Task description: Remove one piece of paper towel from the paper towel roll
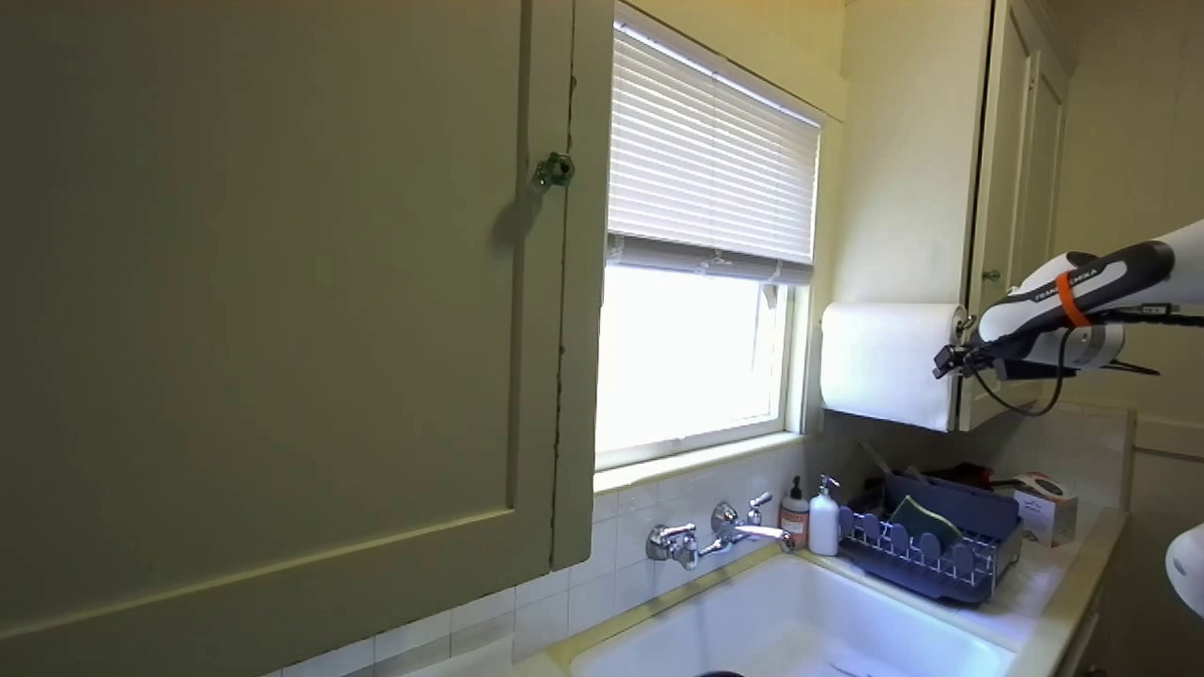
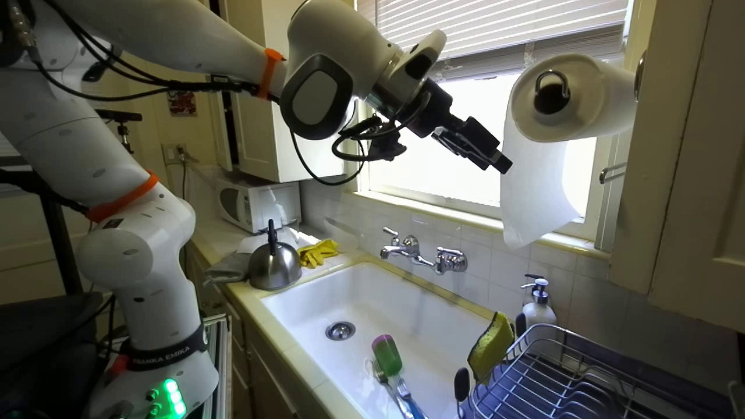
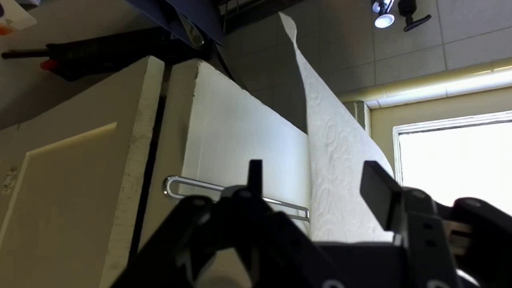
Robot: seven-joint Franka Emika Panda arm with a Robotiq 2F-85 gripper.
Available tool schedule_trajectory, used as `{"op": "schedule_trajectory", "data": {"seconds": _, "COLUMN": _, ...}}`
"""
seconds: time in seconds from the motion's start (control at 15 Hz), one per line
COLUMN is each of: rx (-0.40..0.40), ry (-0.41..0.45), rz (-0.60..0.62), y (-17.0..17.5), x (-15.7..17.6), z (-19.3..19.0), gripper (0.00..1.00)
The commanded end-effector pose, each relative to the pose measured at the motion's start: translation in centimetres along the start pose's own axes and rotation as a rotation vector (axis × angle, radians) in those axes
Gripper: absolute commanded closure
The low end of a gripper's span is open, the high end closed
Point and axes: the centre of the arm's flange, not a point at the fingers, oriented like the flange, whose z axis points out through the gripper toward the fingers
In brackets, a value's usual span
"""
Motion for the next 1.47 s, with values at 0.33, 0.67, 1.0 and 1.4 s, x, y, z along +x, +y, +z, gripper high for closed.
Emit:
{"op": "schedule_trajectory", "data": {"seconds": 0.33, "rx": -0.092, "ry": 0.048, "rz": -0.09, "y": -2.8, "x": 1.5, "z": 1.1, "gripper": 1.0}}
{"op": "schedule_trajectory", "data": {"seconds": 0.67, "rx": -0.267, "ry": 0.014, "rz": -0.148, "y": -4.2, "x": 2.0, "z": 1.1, "gripper": 1.0}}
{"op": "schedule_trajectory", "data": {"seconds": 1.0, "rx": -0.333, "ry": 0.014, "rz": -0.332, "y": -7.5, "x": 5.3, "z": 2.9, "gripper": 1.0}}
{"op": "schedule_trajectory", "data": {"seconds": 1.4, "rx": -0.264, "ry": -0.025, "rz": -0.435, "y": -13.0, "x": 6.8, "z": 4.8, "gripper": 1.0}}
